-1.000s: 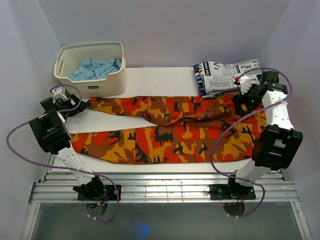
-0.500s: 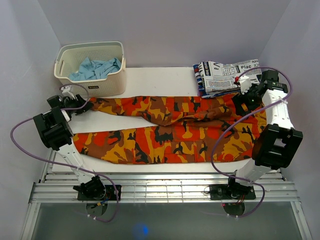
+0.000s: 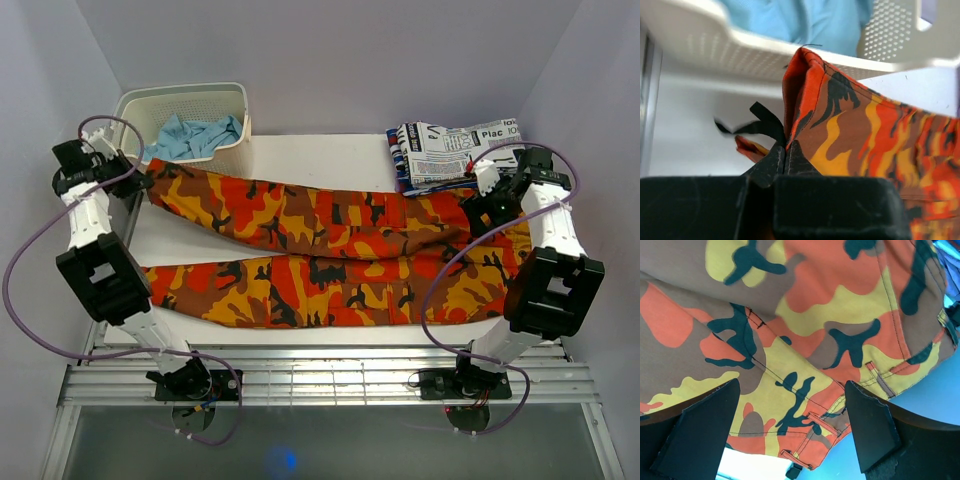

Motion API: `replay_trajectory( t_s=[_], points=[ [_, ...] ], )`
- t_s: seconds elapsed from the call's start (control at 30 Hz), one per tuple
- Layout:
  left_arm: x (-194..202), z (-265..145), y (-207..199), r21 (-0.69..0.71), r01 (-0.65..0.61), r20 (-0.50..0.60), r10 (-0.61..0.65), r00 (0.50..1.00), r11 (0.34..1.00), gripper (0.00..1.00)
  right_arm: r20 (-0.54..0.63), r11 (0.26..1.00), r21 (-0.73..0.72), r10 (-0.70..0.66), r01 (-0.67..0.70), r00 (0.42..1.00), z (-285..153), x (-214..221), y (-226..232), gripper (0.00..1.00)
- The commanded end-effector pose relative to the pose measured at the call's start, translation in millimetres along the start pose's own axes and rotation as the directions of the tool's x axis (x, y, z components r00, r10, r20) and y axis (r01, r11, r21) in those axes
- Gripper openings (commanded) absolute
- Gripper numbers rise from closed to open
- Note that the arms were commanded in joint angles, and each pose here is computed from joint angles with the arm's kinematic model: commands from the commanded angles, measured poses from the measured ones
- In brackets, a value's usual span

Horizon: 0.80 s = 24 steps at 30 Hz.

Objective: Fold and stack the trousers
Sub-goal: Flatten the trousers out

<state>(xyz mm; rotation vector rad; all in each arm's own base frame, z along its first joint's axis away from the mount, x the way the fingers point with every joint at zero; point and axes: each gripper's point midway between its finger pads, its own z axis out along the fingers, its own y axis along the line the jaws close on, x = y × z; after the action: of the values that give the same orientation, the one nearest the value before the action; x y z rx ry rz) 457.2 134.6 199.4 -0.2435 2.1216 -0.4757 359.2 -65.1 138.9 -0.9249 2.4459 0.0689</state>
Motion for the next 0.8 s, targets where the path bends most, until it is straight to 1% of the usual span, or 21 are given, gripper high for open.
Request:
replay_trajectory(
  t_s=[0.0, 0.03, 0.07, 0.13, 0.17, 0.2, 0.23, 0.3, 0.33, 0.37, 0.4, 0.47, 0.5, 0.53, 0.57, 0.6, 0.67, 0.7, 0.73, 0.77],
  points=[
    [47, -2, 40, -0.288, 0.359, -0.153, -0.413, 0.898, 0.888, 0.00, 0.025, 0.998, 0.039, -0.044, 0.043, 0.999, -11, -6, -1, 0.91],
    [57, 2, 39, -0.280, 0.375, -0.161, -0.428, 0.889, 0.884, 0.00, 0.019, 0.998, 0.045, -0.043, 0.042, 0.999, -12, -5, -2, 0.91],
    [58, -4, 40, -0.298, 0.368, -0.112, -0.415, 0.903, 0.881, 0.00, 0.013, 0.998, 0.045, -0.049, 0.049, 0.999, -13, -3, -1, 0.91],
    [76, -7, 47, -0.369, 0.409, -0.127, -0.481, 0.867, 0.835, 0.00, 0.005, 0.997, 0.046, -0.060, 0.059, 0.998, -12, 0, 0, 0.91],
    [82, -2, 60, -0.422, 0.436, -0.100, -0.519, 0.849, 0.795, 0.00, -0.003, 0.997, 0.042, -0.057, 0.057, 0.998, -10, 2, 0, 0.91],
    [83, 7, 68, -0.429, 0.440, -0.092, -0.523, 0.847, 0.789, 0.00, -0.007, 0.998, 0.032, -0.052, 0.052, 0.999, -8, 2, 0, 0.91],
    [71, 16, 77, -0.423, 0.438, -0.064, -0.508, 0.859, 0.793, 0.00, -0.011, 0.998, 0.032, -0.048, 0.048, 0.999, -6, 3, -1, 0.91],
    [67, 25, 84, -0.418, 0.435, -0.053, -0.500, 0.865, 0.797, 0.00, -0.021, 0.998, 0.027, -0.047, 0.048, 0.999, -4, 4, 0, 0.91],
    [51, 29, 88, -0.403, 0.422, -0.023, -0.470, 0.883, 0.812, 0.00, -0.026, 0.999, 0.023, -0.045, 0.046, 0.999, -3, 5, 0, 0.91],
    [47, 34, 91, -0.395, 0.416, -0.014, -0.458, 0.889, 0.819, 0.00, -0.032, 0.999, 0.018, -0.046, 0.046, 0.998, 0, 7, 1, 0.91],
    [32, 35, 94, -0.390, 0.405, 0.015, -0.434, 0.901, 0.827, 0.14, -0.038, 0.999, 0.017, -0.044, 0.045, 0.998, 0, 8, 2, 0.92],
    [21, 35, 98, -0.396, 0.370, 0.030, -0.391, 0.920, 0.841, 0.28, -0.046, 0.999, 0.013, -0.046, 0.047, 0.998, 1, 10, 3, 0.92],
    [15, 32, 99, -0.402, 0.354, 0.037, -0.372, 0.928, 0.844, 0.48, -0.063, 0.999, 0.010, -0.046, 0.047, 0.997, 0, 14, 4, 0.92],
    [12, 29, 98, -0.408, 0.338, 0.032, -0.356, 0.934, 0.848, 0.56, -0.070, 0.998, 0.010, -0.055, 0.056, 0.996, -1, 16, 5, 0.93],
    [8, 23, 97, -0.411, 0.280, 0.013, -0.302, 0.953, 0.868, 0.58, -0.075, 0.998, 0.016, -0.062, 0.063, 0.995, -4, 17, 5, 0.93],
    [2, 14, 91, -0.410, 0.247, 0.010, -0.267, 0.964, 0.878, 0.62, -0.103, 0.997, 0.021, -0.068, 0.070, 0.992, -5, 25, 7, 0.95],
    [19, 2, 84, -0.403, 0.176, -0.072, -0.222, 0.972, 0.898, 0.63, -0.128, 0.992, 0.040, -0.111, 0.117, 0.985, -13, 32, 7, 0.97],
    [21, -12, 70, -0.366, 0.084, -0.122, -0.137, 0.983, 0.927, 0.63, -0.164, 0.991, 0.037, -0.118, 0.126, 0.979, -13, 44, 11, 1.00],
    [28, -18, 61, -0.322, 0.027, -0.163, -0.084, 0.983, 0.946, 0.63, -0.179, 0.990, 0.030, -0.131, 0.138, 0.975, -14, 51, 13, 0.94],
    [53, -22, 54, -0.270, -0.018, -0.235, -0.047, 0.971, 0.963, 0.63, -0.203, 0.987, 0.012, -0.156, 0.162, 0.967, -20, 60, 18, 0.91]
  ],
)
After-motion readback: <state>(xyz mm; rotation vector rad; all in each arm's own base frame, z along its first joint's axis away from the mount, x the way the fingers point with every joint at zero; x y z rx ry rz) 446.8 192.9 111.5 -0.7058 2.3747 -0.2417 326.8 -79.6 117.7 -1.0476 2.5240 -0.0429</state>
